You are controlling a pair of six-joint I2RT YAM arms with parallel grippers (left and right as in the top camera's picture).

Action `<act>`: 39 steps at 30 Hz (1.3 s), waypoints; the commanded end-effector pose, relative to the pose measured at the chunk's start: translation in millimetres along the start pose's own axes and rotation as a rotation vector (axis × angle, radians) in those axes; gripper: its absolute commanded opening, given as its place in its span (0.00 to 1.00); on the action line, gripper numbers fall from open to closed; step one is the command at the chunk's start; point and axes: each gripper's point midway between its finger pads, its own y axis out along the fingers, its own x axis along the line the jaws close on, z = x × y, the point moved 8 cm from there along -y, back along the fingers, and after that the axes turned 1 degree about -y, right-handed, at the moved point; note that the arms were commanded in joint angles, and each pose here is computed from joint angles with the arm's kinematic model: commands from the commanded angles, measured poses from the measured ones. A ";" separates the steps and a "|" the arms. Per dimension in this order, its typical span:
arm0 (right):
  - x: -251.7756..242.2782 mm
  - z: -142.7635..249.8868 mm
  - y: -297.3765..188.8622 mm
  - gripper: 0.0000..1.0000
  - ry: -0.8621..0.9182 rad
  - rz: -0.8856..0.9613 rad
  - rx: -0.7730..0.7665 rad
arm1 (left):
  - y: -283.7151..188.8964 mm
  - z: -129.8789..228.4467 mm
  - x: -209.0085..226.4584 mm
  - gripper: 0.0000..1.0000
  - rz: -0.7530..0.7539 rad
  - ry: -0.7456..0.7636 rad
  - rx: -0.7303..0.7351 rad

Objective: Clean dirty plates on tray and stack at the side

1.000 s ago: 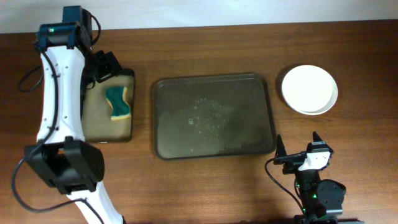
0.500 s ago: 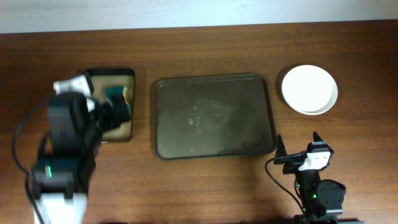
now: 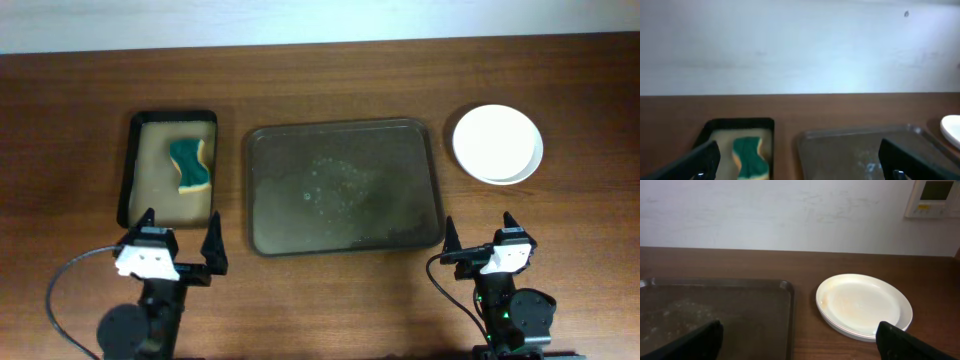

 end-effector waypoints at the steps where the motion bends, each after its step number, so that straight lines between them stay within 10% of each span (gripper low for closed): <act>1: -1.8 2.3 -0.1 0.98 -0.006 0.015 0.005 | 1.4 22.1 0.6 0.99 0.018 0.040 -0.078; 14: -1.8 2.3 -0.1 0.98 -0.006 0.015 0.005 | 7.6 96.5 23.2 0.99 -0.160 0.031 0.039; 39: -1.8 2.3 -0.1 0.98 -0.006 0.015 0.005 | 8.1 96.2 20.1 0.99 -0.126 0.060 0.040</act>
